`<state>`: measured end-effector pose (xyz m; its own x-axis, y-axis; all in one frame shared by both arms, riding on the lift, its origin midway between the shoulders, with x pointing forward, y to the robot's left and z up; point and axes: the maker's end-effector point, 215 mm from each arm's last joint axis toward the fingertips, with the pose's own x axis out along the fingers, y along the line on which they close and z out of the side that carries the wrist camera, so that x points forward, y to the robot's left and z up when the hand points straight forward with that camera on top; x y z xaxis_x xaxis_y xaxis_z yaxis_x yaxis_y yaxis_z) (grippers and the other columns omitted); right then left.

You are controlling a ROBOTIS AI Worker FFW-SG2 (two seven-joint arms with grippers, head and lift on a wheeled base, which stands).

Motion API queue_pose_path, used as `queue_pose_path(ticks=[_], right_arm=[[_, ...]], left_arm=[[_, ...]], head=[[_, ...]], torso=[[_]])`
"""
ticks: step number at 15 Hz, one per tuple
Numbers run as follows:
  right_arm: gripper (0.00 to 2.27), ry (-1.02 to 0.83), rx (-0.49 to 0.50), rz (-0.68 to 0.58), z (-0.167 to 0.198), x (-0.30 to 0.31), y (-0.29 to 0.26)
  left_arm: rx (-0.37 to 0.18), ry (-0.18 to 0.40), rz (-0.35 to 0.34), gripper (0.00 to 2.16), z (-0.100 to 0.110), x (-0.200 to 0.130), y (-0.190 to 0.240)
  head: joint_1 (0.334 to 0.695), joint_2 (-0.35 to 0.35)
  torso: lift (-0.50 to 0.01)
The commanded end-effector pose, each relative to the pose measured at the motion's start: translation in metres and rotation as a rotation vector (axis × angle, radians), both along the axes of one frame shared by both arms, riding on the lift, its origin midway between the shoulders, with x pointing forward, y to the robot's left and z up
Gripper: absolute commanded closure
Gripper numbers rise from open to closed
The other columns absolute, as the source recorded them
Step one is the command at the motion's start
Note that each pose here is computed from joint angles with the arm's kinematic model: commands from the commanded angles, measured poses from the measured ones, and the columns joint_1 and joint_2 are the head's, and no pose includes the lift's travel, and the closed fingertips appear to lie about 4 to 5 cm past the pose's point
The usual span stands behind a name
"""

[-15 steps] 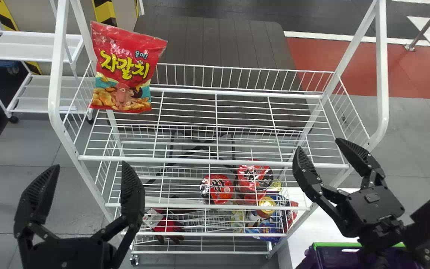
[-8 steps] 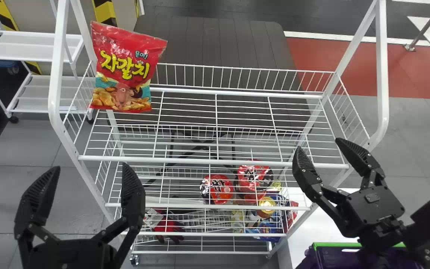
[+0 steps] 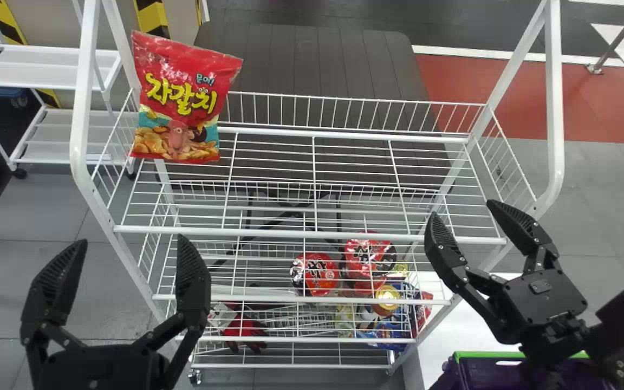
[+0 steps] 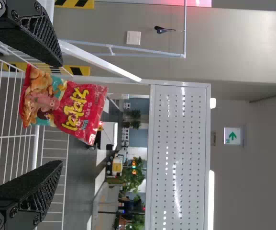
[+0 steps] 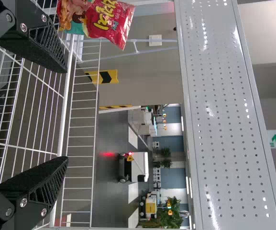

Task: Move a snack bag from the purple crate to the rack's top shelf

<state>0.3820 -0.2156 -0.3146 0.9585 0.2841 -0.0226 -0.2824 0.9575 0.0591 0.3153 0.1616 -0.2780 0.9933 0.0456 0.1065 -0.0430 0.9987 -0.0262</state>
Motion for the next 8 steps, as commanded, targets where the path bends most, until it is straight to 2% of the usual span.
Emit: queue_pose_path(ticks=[1, 8], right_arm=[[0.19, 0.018, 0.011, -0.004, -0.0026, 0.0002, -0.0013], [0.19, 0.023, 0.005, -0.008, -0.0053, -0.0004, -0.0017]], left_arm=[[-0.001, 0.000, 0.001, 0.09, -0.0003, 0.0003, 0.0008], [-0.004, 0.000, 0.001, 0.09, -0.0004, 0.0021, 0.0008]], head=[[0.695, -0.090], [0.695, -0.091]], torso=[[-0.015], [-0.042]])
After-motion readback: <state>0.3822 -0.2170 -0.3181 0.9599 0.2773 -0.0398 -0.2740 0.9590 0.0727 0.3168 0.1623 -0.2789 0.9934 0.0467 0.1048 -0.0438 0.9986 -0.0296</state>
